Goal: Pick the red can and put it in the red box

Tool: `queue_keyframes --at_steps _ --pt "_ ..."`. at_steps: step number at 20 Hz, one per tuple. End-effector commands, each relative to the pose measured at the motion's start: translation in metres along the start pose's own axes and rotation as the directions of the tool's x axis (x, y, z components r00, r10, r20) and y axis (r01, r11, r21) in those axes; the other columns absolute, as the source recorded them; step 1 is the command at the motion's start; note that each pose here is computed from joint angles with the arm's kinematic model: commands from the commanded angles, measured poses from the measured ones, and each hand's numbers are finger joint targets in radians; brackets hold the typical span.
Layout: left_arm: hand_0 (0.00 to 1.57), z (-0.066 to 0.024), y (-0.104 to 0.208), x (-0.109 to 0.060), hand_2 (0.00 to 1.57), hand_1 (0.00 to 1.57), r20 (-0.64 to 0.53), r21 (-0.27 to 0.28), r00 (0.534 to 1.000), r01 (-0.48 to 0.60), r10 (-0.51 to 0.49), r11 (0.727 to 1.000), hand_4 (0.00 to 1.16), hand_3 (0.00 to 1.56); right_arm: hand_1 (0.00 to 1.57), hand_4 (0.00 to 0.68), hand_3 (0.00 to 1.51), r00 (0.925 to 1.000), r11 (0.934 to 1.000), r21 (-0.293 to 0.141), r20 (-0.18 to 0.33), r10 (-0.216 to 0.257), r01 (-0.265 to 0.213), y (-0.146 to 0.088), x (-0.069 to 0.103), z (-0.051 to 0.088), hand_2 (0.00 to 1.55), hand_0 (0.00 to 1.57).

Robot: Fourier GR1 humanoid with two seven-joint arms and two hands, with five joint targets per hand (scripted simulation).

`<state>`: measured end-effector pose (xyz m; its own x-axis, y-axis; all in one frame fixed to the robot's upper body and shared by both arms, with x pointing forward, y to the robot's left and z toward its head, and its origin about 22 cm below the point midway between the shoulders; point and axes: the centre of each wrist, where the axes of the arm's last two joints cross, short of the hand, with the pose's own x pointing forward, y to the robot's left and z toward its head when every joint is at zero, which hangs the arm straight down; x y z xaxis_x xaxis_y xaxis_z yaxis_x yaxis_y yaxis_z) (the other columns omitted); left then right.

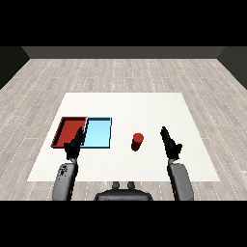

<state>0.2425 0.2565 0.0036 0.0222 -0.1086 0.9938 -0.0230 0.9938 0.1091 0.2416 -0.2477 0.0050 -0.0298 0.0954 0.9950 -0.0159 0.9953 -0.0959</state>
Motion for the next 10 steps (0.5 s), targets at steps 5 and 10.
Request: queue_keyframes --at_steps 5,10 --pt "0.00 -0.0029 -0.008 0.008 0.00 0.00 0.015 -0.032 0.999 -0.042 0.043 0.999 0.00 0.00 0.00 0.000 0.00 0.9994 0.9996 0.011 -0.023 -0.025 0.026 -0.063 -0.006 0.028 0.00 0.00" --pt "0.00 -0.0068 -0.016 0.038 0.00 0.00 0.436 -0.043 0.893 -0.100 0.109 0.994 0.00 0.00 0.00 0.000 0.00 0.9422 0.9933 0.066 0.316 -0.111 0.095 -0.071 0.004 0.035 0.00 0.00"
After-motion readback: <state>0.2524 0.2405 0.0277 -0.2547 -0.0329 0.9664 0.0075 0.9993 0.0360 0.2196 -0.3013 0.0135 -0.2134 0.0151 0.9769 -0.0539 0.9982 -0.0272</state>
